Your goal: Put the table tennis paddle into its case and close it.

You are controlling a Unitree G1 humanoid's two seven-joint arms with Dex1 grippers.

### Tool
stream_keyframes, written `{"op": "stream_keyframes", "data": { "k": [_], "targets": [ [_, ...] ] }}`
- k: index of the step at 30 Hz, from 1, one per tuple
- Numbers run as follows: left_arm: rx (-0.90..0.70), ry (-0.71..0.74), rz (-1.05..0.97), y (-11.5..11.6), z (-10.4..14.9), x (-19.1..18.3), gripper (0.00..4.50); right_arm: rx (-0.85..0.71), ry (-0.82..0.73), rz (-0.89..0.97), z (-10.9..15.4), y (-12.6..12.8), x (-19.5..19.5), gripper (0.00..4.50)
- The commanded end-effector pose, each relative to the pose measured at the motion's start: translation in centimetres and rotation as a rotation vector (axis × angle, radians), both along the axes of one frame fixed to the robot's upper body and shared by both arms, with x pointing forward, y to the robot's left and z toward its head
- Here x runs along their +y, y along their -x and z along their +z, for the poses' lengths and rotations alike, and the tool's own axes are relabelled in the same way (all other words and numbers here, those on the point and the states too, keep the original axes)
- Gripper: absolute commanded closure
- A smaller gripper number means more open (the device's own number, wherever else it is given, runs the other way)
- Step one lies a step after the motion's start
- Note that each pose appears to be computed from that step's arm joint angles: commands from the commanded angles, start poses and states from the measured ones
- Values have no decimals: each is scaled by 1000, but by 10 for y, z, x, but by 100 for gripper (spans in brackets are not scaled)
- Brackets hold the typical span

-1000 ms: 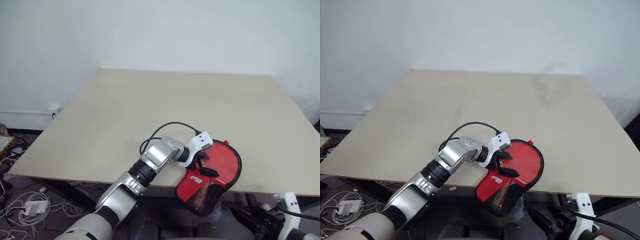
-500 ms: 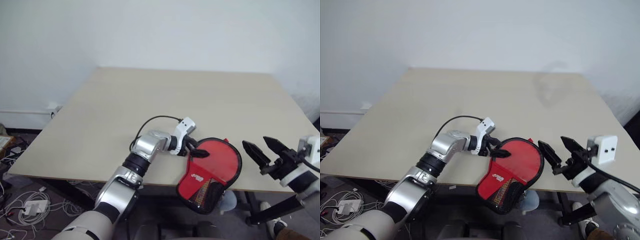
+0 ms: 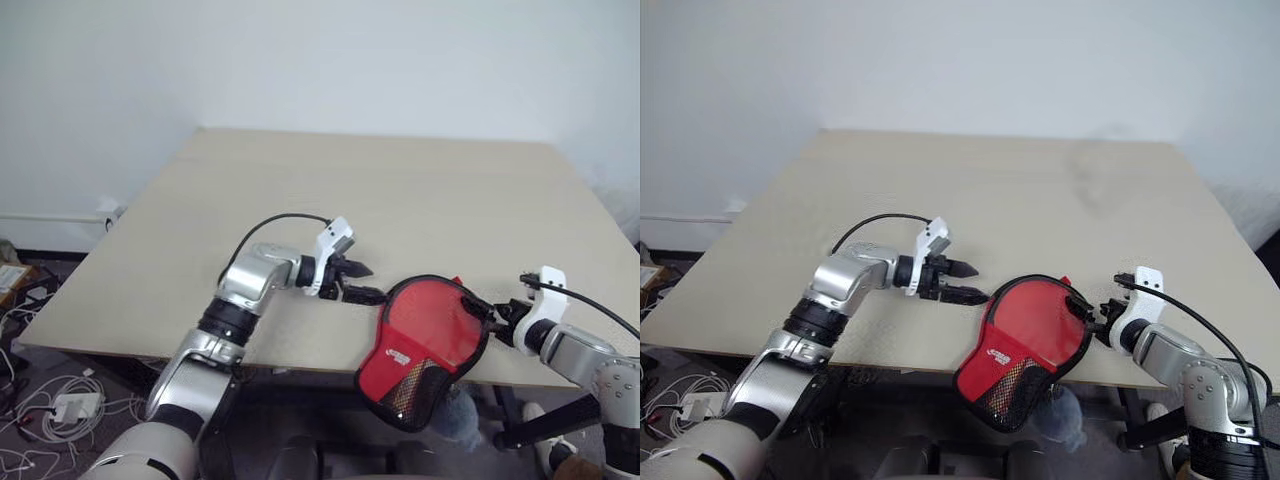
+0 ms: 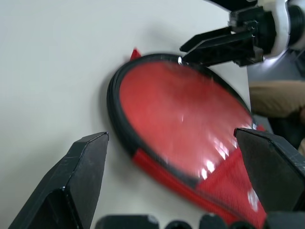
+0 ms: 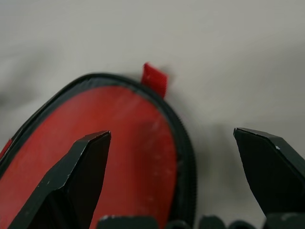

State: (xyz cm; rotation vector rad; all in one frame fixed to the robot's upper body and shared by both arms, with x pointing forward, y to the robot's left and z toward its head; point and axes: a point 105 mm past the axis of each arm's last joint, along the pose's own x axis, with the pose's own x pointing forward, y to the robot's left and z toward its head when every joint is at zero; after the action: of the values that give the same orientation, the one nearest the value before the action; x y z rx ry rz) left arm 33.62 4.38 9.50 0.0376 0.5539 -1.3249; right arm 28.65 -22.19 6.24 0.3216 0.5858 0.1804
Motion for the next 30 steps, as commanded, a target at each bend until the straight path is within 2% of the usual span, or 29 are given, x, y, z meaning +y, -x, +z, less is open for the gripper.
{"op": "stream_keyframes", "data": {
  "k": [1, 4, 11, 15, 20, 25, 30],
  "targets": [
    [-42, -17, 2, 1, 3, 5, 0, -25, 8, 21, 6, -2, 3, 1],
    [-45, -23, 3, 5, 0, 4, 0, -1, 38, 57, -2, 4, 6, 57],
    [-29, -25, 19, 8, -6, -1, 0, -27, 131, 110, -4, 6, 11, 310],
    [-17, -29, 25, 9, -9, -1, 0, -92, 89, 87, 6, -1, 14, 440],
    [-5, -48, 32, 11, -17, -1, 0, -257, -53, 35, 43, -17, 25, 445],
    [9, -46, 28, 14, -19, -2, 0, -360, -87, -128, 71, -43, 17, 445],
    [25, -17, 0, 21, -15, -4, 0, -390, -87, -318, 85, -66, -5, 445]
  ]
}}
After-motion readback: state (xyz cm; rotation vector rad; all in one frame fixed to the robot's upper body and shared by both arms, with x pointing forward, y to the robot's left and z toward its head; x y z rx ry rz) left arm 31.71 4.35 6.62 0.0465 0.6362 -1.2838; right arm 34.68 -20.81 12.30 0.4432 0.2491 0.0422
